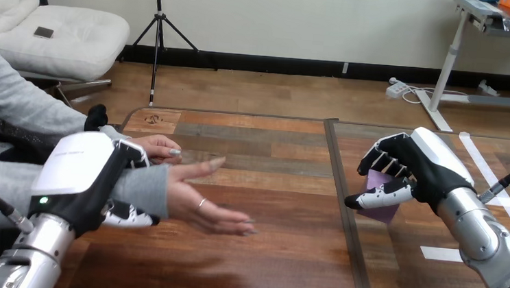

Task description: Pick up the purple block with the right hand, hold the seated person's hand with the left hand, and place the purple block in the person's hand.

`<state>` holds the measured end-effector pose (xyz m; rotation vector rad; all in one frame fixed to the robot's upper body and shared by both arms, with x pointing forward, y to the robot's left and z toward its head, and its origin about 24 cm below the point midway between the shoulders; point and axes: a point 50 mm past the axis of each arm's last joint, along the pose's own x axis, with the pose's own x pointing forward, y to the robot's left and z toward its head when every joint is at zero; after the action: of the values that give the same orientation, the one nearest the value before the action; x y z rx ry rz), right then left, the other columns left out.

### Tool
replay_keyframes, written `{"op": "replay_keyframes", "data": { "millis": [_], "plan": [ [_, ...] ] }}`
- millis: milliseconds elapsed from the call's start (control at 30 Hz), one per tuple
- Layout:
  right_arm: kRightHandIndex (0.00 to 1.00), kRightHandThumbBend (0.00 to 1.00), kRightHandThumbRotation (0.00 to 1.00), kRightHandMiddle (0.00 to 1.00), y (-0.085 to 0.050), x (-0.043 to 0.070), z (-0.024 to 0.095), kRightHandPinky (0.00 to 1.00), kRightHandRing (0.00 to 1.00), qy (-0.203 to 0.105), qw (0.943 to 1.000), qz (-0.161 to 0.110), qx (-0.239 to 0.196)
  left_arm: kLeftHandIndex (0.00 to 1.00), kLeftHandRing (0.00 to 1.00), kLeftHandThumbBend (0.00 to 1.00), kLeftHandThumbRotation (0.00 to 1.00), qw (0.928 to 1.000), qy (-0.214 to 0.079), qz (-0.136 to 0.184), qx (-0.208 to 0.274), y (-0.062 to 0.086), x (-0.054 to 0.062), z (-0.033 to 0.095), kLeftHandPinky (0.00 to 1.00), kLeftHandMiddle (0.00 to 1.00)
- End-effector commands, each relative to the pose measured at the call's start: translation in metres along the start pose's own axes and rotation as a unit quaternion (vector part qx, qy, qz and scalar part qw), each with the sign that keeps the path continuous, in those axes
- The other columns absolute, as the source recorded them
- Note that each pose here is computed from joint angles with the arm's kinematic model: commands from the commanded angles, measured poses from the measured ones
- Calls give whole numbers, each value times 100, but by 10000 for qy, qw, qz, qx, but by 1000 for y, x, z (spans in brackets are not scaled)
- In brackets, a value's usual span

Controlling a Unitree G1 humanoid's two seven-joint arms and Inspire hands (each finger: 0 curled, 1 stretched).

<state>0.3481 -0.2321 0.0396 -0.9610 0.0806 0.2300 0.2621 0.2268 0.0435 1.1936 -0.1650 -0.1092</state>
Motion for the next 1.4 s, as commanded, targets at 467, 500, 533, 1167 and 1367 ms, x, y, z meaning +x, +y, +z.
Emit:
{"op": "replay_keyframes", "data": {
  "millis": [467,500,533,1167,1367],
  "plan": [
    [45,81,0,45,-11,15,38,39,41,-780,9960,-374,210,32,26,70,0,9928,-718,915,-297,31,33,38,19,31],
    [45,80,0,45,-10,16,40,39,41,-815,9957,-371,219,32,26,70,0,9927,-734,911,-298,31,34,39,19,31],
    [45,80,0,44,-10,16,40,39,41,-837,9956,-370,223,32,26,70,0,9926,-744,909,-299,31,34,40,19,31],
    [44,81,0,43,-1,20,54,37,38,-1077,9934,-331,232,33,25,67,0,9925,-805,771,-497,20,43,47,19,31],
    [44,81,0,43,2,21,62,37,39,-1241,9916,-280,254,33,25,66,0,9922,-831,753,-554,15,46,49,19,31]
  ]
}}
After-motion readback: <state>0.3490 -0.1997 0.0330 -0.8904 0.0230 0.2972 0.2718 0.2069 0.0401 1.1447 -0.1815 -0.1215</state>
